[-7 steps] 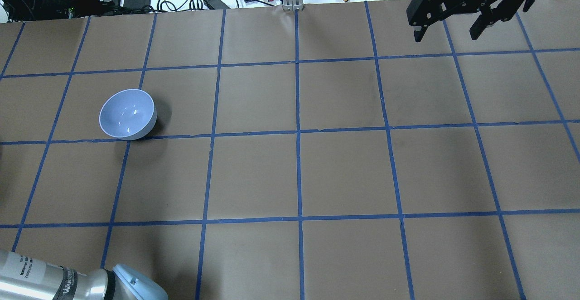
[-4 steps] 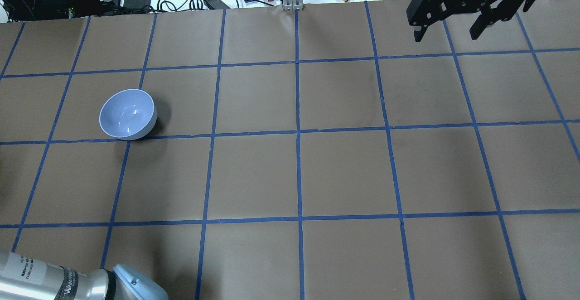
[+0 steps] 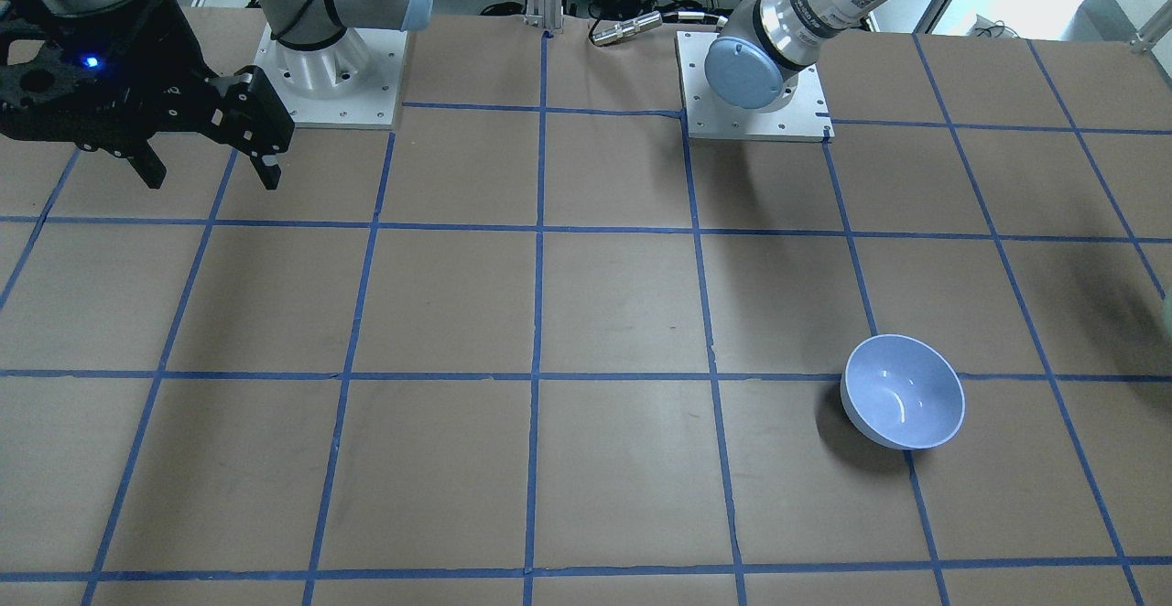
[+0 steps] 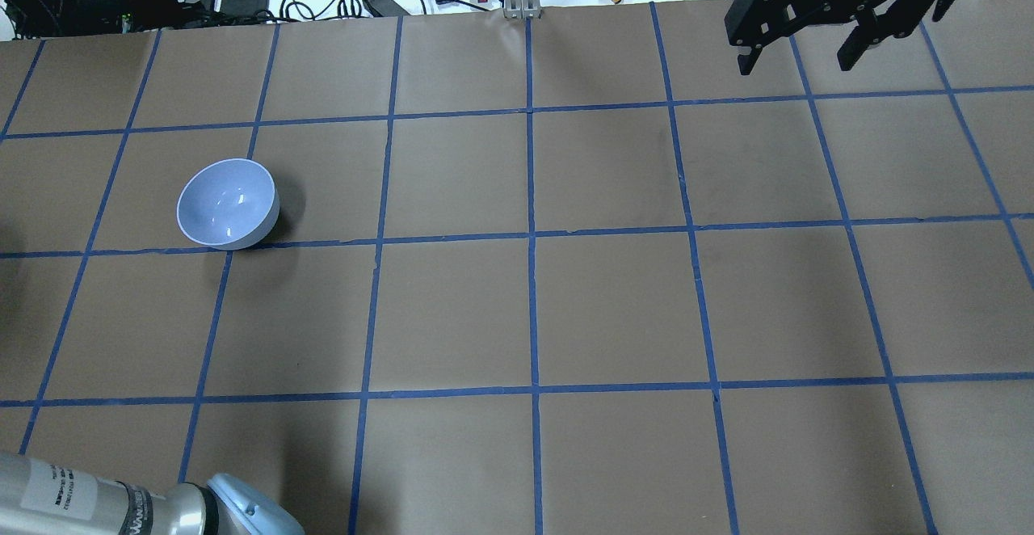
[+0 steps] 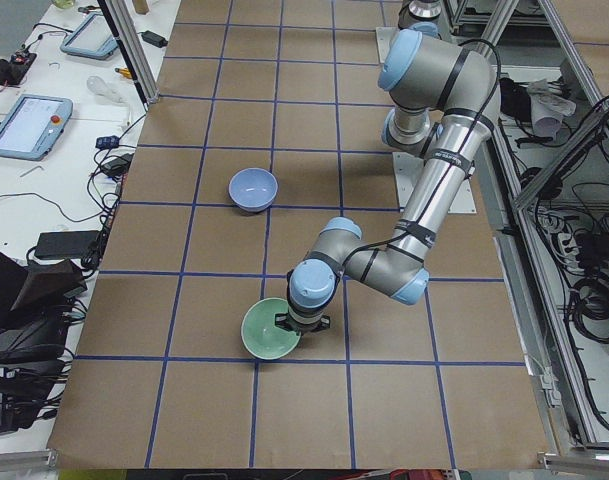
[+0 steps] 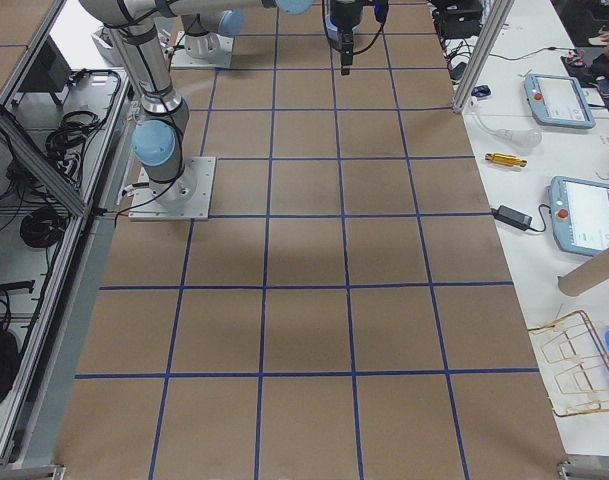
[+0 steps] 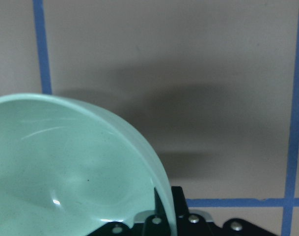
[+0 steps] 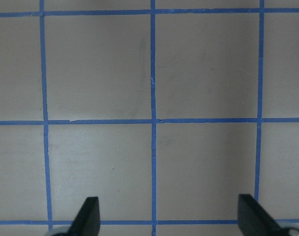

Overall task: Stack green bowl on blue bowl
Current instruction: 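Grasp the pale green bowl near the robot with the left gripper, then carry the green bowl with the left gripper over the blue bowl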

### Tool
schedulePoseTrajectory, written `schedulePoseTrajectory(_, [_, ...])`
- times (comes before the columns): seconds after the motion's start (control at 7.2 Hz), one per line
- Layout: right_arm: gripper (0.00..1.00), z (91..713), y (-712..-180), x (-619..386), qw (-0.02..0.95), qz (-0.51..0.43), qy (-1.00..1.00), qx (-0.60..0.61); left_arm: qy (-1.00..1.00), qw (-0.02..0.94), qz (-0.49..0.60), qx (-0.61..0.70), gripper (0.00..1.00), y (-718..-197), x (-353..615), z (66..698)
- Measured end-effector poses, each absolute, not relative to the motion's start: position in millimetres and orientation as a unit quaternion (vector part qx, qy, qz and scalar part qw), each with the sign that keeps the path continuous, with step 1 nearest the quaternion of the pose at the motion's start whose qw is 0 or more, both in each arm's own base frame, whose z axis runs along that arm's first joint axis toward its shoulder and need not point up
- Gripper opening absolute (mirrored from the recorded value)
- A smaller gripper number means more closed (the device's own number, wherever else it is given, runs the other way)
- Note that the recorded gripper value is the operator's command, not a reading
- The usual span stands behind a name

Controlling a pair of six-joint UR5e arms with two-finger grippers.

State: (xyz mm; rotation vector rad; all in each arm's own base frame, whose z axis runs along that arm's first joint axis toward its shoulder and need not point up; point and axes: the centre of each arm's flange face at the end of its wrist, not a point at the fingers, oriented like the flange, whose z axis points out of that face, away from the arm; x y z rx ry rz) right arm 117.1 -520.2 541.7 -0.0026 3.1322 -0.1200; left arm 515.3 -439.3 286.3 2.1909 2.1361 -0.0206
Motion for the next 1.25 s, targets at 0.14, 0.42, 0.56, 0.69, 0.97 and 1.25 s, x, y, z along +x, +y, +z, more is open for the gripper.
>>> schedulePoseTrajectory(0.14, [1.0, 541.9, -520.1, 117.1, 0.004, -0.039, 0.999, -0.001, 0.695, 0.049, -0.009, 0.717, 0.0, -441.6, 504.0, 309.4])
schedulePoseTrajectory(0.42, [1.0, 542.2, -519.9, 117.1, 0.004, -0.039, 0.999, -0.001, 0.695, 0.051, -0.027, 0.717, 0.0, -465.0, 453.6, 350.7])
schedulePoseTrajectory(0.56, [1.0, 542.2, -519.9, 117.2, 0.004, -0.039, 0.999, -0.001, 0.693, 0.047, -0.035, 0.719, 0.0, -488.8, 408.0, 367.7])
schedulePoseTrajectory(0.69, [1.0, 542.2, -519.9, 117.2, 0.004, -0.039, 0.999, -0.001, 0.687, 0.043, -0.039, 0.724, 0.0, -513.3, 355.1, 377.5])
schedulePoseTrajectory(0.97, [1.0, 542.2, -519.9, 117.2, 0.004, -0.039, 0.999, 0.0, 0.685, 0.026, -0.041, 0.727, 0.0, -541.7, 242.5, 371.7])
schedulePoseTrajectory(1.25, [1.0, 542.2, -519.9, 117.2, 0.004, -0.039, 0.999, 0.0, 0.689, 0.034, -0.046, 0.723, 0.0, -545.8, 153.3, 357.0])
